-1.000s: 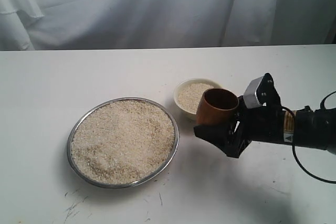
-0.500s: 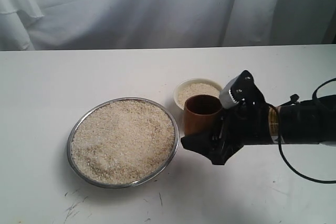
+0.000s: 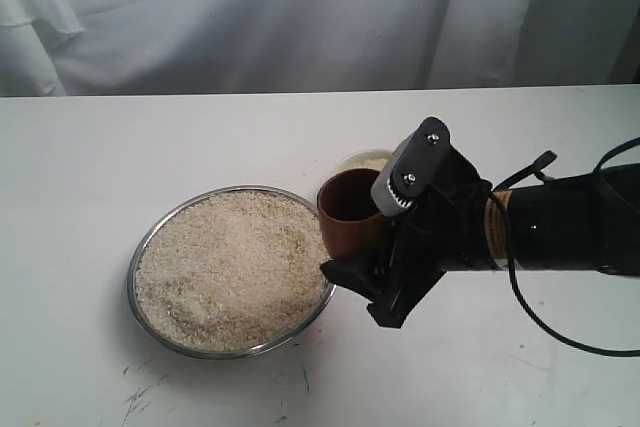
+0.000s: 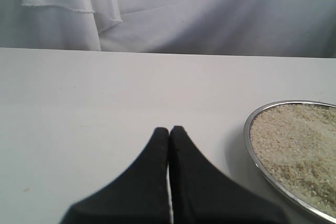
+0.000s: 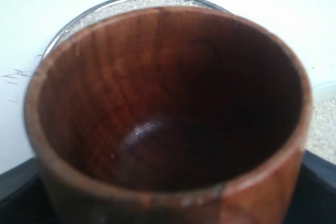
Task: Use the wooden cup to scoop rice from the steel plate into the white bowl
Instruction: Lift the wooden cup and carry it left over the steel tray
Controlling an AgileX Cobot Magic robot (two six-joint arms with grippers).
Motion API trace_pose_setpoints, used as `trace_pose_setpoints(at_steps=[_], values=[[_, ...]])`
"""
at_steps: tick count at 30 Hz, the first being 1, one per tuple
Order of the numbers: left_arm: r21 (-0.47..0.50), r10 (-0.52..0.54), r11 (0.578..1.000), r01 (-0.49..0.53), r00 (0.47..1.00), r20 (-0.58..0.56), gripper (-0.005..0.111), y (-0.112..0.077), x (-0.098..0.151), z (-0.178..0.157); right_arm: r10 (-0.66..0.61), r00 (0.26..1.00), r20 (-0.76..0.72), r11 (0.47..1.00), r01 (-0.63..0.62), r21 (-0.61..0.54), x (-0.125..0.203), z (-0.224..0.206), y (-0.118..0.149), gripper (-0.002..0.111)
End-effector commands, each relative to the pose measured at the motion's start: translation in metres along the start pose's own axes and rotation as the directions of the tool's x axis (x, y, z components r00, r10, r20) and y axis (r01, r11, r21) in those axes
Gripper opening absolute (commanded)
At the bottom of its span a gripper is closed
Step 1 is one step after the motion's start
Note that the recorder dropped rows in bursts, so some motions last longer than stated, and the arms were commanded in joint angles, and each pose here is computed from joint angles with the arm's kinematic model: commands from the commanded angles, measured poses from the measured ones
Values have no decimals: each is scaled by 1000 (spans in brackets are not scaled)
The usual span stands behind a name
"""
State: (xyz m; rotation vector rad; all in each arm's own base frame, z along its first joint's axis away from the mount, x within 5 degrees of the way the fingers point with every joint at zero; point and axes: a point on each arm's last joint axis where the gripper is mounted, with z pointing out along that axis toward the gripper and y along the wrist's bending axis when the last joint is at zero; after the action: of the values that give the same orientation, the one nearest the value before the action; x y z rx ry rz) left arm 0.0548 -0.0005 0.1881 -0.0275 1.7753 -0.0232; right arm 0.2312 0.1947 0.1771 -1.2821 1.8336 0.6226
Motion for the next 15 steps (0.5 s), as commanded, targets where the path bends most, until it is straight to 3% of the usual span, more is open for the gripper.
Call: trace_pose_setpoints(at_steps=[1,10,15], values=[[2,-4,1000,4,1000,7,0,0,1,0,-23,997,-70,995,30,93,-2,-4,-2,0],[2,-4,1000,4,1000,7,0,0,1,0,-10,998,-60,996,15,90,-3,-3,0,0],[2,-4,1000,4,1000,7,0,0,1,0,140,990,29,984,-142,110,-9,-3,-2,0]])
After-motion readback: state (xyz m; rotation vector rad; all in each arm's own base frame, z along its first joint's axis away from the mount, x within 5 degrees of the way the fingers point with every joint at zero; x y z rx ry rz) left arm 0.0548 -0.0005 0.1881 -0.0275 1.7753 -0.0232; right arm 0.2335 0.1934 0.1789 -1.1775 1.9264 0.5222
